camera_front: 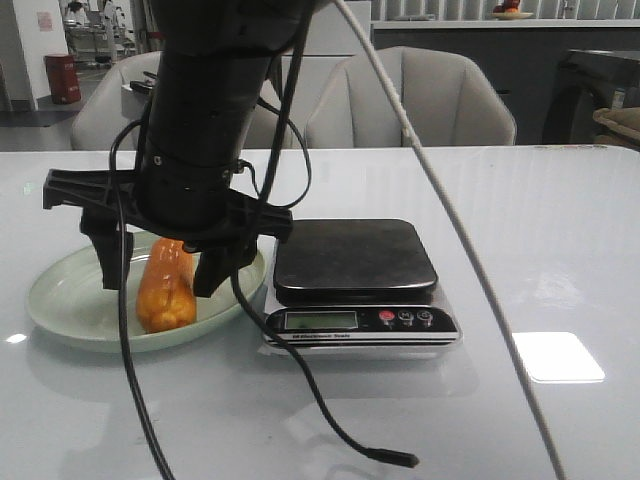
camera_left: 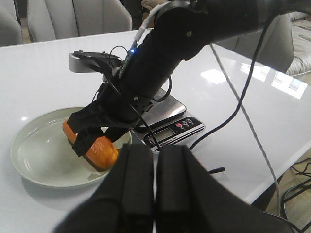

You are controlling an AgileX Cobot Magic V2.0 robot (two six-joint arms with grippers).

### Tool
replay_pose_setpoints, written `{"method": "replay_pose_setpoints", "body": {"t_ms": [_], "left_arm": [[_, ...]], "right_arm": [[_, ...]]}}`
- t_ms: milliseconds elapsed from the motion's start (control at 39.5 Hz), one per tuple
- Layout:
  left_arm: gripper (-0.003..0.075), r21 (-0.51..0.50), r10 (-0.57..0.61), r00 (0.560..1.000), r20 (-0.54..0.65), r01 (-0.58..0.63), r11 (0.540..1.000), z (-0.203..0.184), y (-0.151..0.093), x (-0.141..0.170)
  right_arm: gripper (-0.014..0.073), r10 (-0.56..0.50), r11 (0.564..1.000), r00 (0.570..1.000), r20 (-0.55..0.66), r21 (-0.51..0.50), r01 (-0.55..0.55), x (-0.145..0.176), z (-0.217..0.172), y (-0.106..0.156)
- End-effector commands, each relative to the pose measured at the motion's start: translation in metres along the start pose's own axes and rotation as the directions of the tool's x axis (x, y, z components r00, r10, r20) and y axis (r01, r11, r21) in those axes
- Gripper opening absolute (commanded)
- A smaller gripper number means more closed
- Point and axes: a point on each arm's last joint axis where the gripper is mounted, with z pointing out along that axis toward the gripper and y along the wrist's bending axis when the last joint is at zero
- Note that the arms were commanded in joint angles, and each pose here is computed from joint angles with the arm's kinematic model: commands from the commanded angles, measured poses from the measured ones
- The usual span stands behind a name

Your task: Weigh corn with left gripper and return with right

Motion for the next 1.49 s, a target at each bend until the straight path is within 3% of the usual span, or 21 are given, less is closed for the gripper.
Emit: {"method": "replay_pose_setpoints", "body": {"t_ms": [0,228,430,582,785,1089,1392,1468], "left_arm": [[0.0113,0.014,-0.002,0.995,0.095,0.001,1.000,-0.003,-0.002,-0.015],[0.0113,0.014,-0.002,0.995,0.095,0.001,1.000,-0.003,-0.002,-0.015],[0.0113,0.014,-0.002,0.995,0.095,0.001,1.000,-0.003,-0.002,-0.015],[0.0113,0.014,-0.002,0.995,0.095,0.001,1.000,-0.003,-0.002,-0.015],[0.0113,0.014,-0.002,0.995,0.095,0.001,1.000,-0.003,-0.002,-0.015],[0.0113,0.014,-0.002,0.995,0.095,0.001,1.000,-0.003,-0.002,-0.015],[0.0113,0.014,-0.002,0.995,0.095,0.001,1.000,-0.003,-0.002,-0.015],[0.0113,0.014,-0.002,0.995,0.095,0.001,1.000,-0.003,-0.002,-0.015]], "right_arm": [[0.0589,-0.008,0.996,0.993,0.114,-0.088,0.018,-0.020,-0.036,0.016],[0.0588,-0.014,0.997,0.993,0.115,-0.067,0.022,-0.031,-0.076,0.010],[0.0588,-0.157,0.984,0.969,0.190,-0.054,0.170,-0.045,-0.149,0.000],[0.0588,-0.257,0.962,0.932,0.255,-0.029,0.273,-0.038,-0.199,-0.012],[0.0588,-0.328,0.941,0.885,0.331,0.034,0.337,0.002,-0.228,-0.046],[0.0588,-0.304,0.929,0.810,0.502,-0.031,0.368,0.073,-0.267,-0.090],[0.0588,-0.336,0.901,0.703,0.627,-0.002,0.433,0.145,-0.296,-0.140],[0.0588,-0.321,0.896,0.658,0.682,-0.007,0.444,0.165,-0.307,-0.153]]}}
